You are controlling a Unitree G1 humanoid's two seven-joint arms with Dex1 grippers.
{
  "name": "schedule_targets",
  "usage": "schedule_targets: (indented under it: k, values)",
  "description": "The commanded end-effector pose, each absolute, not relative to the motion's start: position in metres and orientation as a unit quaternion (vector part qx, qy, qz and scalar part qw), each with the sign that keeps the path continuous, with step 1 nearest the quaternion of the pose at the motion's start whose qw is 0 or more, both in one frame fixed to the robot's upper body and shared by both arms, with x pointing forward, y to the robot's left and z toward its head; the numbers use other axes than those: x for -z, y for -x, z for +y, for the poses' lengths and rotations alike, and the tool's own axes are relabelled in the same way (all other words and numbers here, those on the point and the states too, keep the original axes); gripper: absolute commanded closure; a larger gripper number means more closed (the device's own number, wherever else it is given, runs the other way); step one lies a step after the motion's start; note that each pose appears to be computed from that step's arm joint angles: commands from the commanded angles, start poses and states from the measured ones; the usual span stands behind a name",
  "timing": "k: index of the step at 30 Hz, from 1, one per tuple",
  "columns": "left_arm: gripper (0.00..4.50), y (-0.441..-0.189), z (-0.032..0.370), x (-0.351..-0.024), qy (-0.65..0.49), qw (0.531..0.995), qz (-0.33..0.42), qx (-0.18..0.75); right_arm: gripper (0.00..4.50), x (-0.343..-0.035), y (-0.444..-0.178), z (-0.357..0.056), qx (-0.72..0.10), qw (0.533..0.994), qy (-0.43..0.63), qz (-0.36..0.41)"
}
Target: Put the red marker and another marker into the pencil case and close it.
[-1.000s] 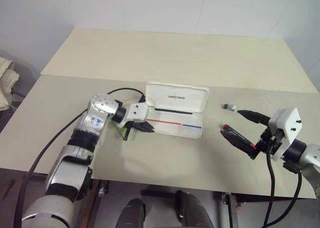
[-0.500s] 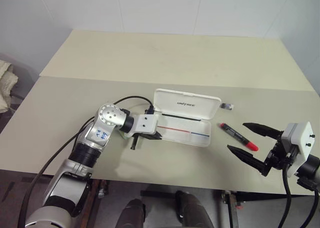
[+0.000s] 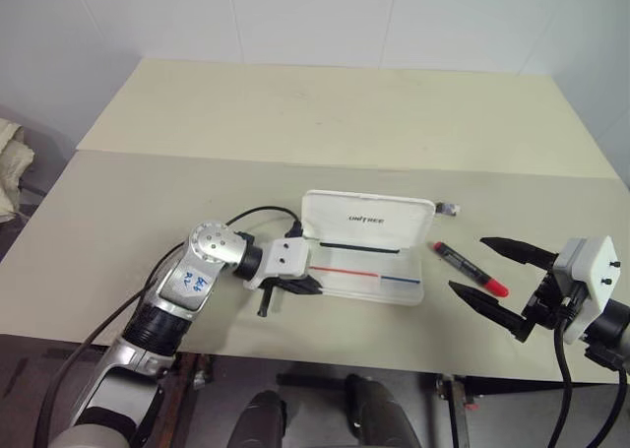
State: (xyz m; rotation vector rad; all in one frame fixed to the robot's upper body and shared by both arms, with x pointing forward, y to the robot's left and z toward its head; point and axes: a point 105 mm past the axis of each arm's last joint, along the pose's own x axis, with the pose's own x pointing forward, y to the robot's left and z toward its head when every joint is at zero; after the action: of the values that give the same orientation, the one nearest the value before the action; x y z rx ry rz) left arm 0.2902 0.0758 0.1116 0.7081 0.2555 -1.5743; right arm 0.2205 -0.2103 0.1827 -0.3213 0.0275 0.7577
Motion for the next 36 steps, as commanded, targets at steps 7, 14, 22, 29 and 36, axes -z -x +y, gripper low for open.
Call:
schedule_targets:
  k: [7,14,22,29,36]
  values:
    - [3.78,-0.282,0.077,-0.113,-0.327,0.639,0.105,0.688,0.0,-0.189,-0.221,-0.206,-0.373,0.912,0.168,-0.005]
    - [1.46,-0.282,0.075,-0.113,-0.329,0.642,0.102,0.684,0.0,-0.191,-0.224,-0.207,-0.374,0.912,0.17,-0.007]
    - [0.01,-0.267,0.06,-0.14,-0.315,0.645,0.069,0.693,0.0,-0.192,-0.226,-0.208,-0.375,0.911,0.172,-0.007]
    - [0.01,-0.252,0.054,-0.147,-0.298,0.648,0.064,0.698,0.0,-0.191,-0.23,-0.207,-0.38,0.909,0.171,-0.003]
    - [0.01,-0.246,0.053,-0.173,-0.247,0.671,0.012,0.699,0.0,-0.179,-0.236,-0.216,-0.363,0.916,0.166,0.031]
